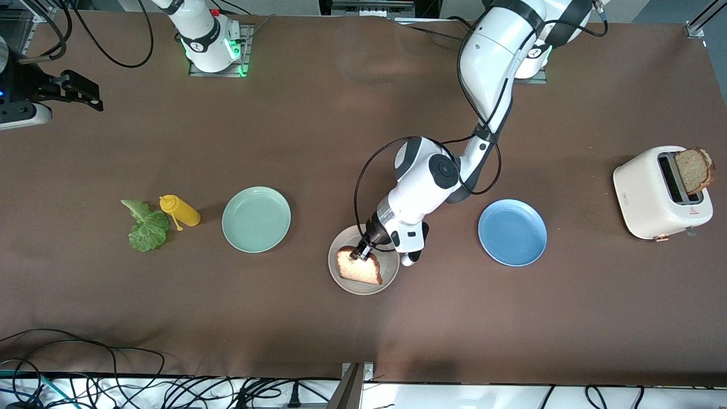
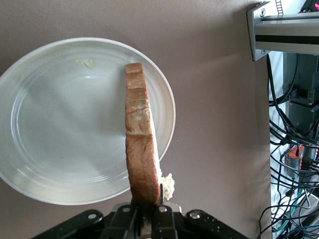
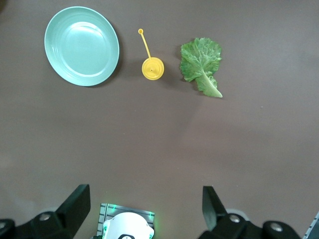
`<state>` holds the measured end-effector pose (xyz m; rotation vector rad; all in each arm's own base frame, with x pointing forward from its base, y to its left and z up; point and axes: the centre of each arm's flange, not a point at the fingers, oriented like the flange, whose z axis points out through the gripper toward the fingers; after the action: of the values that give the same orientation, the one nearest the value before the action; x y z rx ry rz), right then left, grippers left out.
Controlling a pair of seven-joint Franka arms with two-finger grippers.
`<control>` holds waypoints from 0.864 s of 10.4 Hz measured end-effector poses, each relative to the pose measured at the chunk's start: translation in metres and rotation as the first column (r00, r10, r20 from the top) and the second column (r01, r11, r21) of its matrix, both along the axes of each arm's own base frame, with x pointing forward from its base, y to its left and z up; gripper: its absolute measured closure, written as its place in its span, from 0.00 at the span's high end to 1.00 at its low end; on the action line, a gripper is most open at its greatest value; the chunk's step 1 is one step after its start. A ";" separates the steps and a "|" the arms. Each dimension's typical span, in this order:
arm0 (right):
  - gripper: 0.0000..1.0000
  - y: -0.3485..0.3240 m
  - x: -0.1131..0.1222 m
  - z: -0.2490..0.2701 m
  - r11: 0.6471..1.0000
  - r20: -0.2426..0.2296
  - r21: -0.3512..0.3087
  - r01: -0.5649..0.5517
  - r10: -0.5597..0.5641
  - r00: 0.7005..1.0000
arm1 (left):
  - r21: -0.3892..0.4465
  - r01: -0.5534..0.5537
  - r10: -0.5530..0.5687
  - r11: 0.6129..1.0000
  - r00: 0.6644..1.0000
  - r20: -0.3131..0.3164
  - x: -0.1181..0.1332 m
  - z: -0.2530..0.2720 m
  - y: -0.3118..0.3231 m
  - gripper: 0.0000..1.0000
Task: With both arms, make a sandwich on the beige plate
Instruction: 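Lower the bread onto the beige plate and open the left gripper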
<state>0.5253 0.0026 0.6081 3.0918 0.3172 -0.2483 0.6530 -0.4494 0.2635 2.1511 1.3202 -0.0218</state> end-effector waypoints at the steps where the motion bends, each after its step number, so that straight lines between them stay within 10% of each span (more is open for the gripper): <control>1: 1.00 0.004 0.001 -0.002 1.000 -0.003 0.000 -0.007 0.007 1.000 | 0.001 -0.001 0.001 1.000 1.000 0.001 0.001 0.000 0.001 0.10; 5: 1.00 0.006 0.003 -0.006 1.000 -0.012 -0.001 -0.011 0.011 1.000 | 0.012 0.015 -0.014 1.000 1.000 -0.027 -0.002 -0.004 0.000 0.42; 9: 1.00 0.006 0.005 -0.010 1.000 -0.019 -0.002 -0.011 0.011 1.000 | 0.053 0.108 -0.096 0.993 0.976 -0.198 -0.015 -0.017 -0.004 0.74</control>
<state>0.5303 0.0088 0.5982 3.0867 0.3343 -0.2771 0.6381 -0.4533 0.2466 2.3176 1.3320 -0.2408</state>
